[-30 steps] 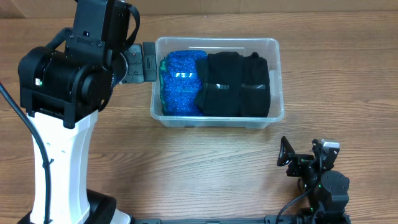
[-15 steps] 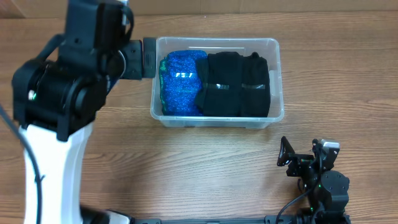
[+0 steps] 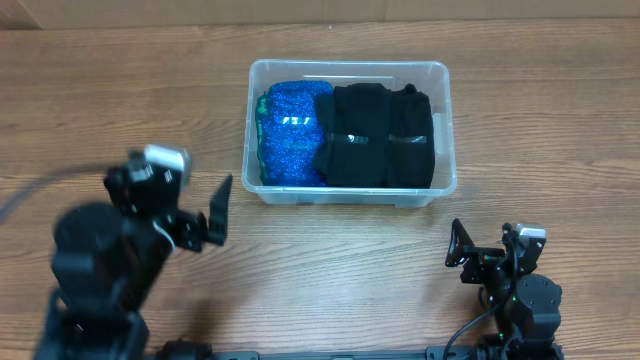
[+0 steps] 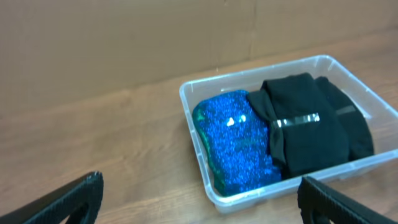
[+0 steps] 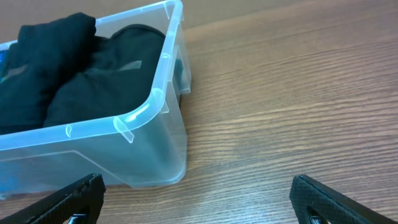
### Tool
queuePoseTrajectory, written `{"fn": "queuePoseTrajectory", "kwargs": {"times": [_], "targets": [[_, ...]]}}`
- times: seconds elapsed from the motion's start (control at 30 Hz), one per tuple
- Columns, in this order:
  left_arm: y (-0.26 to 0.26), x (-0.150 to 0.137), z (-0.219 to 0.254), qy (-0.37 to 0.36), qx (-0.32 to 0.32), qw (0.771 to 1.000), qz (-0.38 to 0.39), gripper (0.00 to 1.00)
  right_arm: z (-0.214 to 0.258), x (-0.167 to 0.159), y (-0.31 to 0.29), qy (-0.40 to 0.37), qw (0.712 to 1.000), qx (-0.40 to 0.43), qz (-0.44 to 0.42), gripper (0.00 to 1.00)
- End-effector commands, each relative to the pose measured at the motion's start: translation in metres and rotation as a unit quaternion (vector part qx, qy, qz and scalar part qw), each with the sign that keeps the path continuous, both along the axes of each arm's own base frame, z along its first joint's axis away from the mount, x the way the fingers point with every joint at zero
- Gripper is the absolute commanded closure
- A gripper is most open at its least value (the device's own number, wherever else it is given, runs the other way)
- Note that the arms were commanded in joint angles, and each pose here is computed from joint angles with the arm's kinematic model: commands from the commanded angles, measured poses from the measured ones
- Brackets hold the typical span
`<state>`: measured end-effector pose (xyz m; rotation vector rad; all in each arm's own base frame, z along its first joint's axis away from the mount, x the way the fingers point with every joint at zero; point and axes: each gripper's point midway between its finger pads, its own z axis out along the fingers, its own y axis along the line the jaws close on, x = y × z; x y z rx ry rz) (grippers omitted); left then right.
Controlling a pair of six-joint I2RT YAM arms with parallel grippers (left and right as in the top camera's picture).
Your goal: Pack container
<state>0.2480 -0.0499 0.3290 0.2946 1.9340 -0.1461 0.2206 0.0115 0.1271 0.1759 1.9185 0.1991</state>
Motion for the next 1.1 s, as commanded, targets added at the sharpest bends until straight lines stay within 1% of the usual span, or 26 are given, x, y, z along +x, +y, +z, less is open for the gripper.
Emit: {"fn": "queuePoseTrajectory", "kwargs": {"times": [0.0, 0.07, 0.27, 0.5, 0.67, 1.07], "targets": [[-0.002, -0.010, -0.061, -0.002, -0.004, 1.000, -0.010, 0.00, -0.002, 0.000, 0.000, 0.000, 1.000, 0.000, -0.001, 0.00], [-0.002, -0.015, -0.099, -0.007, -0.009, 1.000, -0.009, 0.00, -0.002, 0.000, 0.000, 0.000, 1.000, 0.000, -0.001, 0.00], [-0.006, -0.028, -0.165, -0.016, -0.016, 0.999, -0.023, 0.00, -0.002, 0.000, 0.000, 0.000, 1.000, 0.000, -0.001, 0.00], [-0.012, -0.033, -0.207, -0.011, -0.022, 0.999, -0.041, 0.00, -0.002, 0.000, 0.000, 0.000, 1.000, 0.000, -0.001, 0.00], [-0.015, -0.032, -0.198, -0.038, -0.024, 0.998, -0.049, 0.00, -0.002, 0.000, 0.000, 0.000, 1.000, 0.000, -0.001, 0.00], [-0.017, -0.033, -0.199, -0.036, -0.023, 0.998, -0.052, 0.00, -0.002, 0.000, 0.000, 0.000, 1.000, 0.000, -0.001, 0.00]]}}
